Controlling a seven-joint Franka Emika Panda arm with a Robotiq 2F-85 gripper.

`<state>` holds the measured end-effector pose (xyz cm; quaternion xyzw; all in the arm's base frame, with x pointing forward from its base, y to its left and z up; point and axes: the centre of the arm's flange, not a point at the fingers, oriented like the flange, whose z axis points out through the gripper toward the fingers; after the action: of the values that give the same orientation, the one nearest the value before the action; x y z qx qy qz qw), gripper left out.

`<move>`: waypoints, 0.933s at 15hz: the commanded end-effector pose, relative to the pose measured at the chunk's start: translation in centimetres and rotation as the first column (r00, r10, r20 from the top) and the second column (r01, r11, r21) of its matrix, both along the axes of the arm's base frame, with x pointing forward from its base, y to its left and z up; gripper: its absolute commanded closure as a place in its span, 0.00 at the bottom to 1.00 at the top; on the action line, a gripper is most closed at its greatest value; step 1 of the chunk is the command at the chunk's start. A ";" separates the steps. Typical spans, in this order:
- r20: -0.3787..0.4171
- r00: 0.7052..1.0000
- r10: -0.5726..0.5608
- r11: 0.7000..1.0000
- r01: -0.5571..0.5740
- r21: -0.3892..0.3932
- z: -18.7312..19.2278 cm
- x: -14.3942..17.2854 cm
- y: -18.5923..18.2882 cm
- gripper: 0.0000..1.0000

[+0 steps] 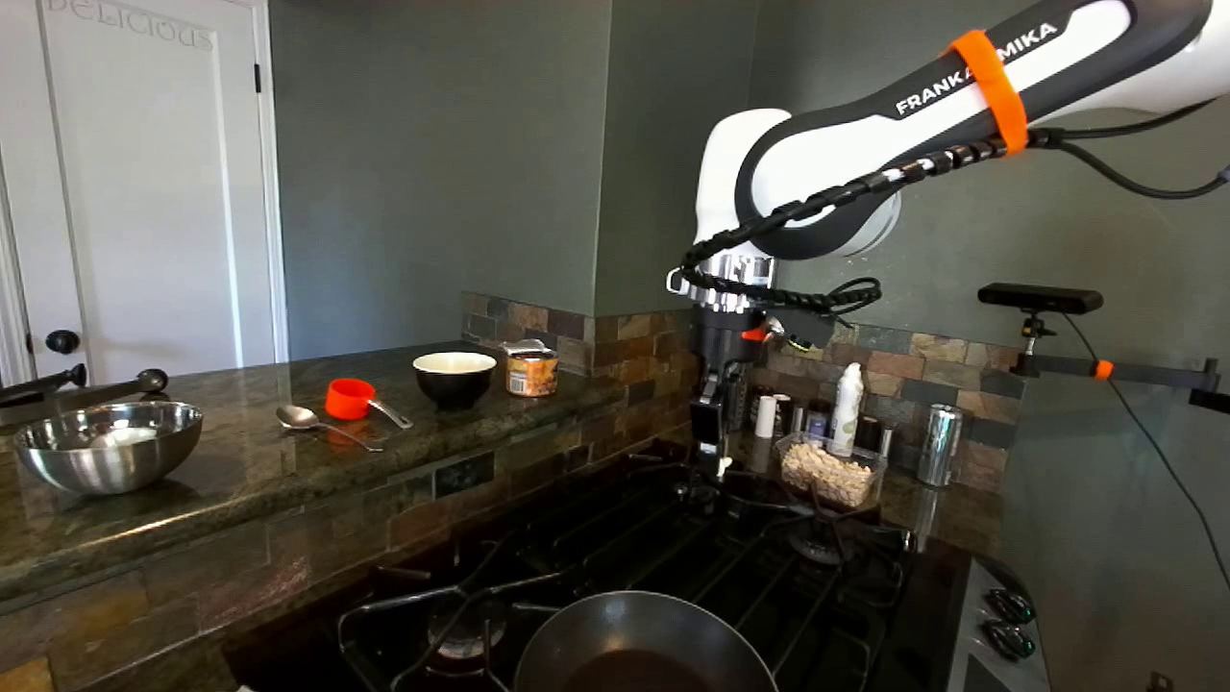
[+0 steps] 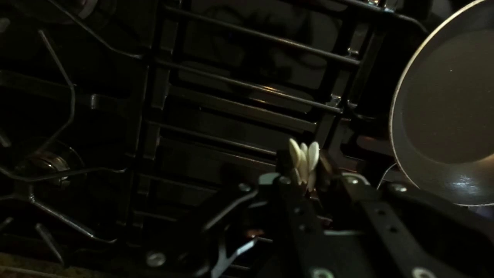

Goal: Move some contents from the bowl onto the pan, then move the pan backwards

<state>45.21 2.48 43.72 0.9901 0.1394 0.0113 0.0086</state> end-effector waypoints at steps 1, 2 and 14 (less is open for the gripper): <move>0.000 1.000 0.007 1.000 -0.007 -0.002 -0.4 -0.9 -0.1 0.95; -0.008 1.000 0.014 1.000 -0.014 -0.008 -0.6 -1.4 0.0 0.95; 0.109 0.891 0.440 0.898 -0.440 -0.027 -0.5 -4.6 6.0 0.95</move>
<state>41.28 6.93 43.09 0.9525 0.3022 0.0349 0.0155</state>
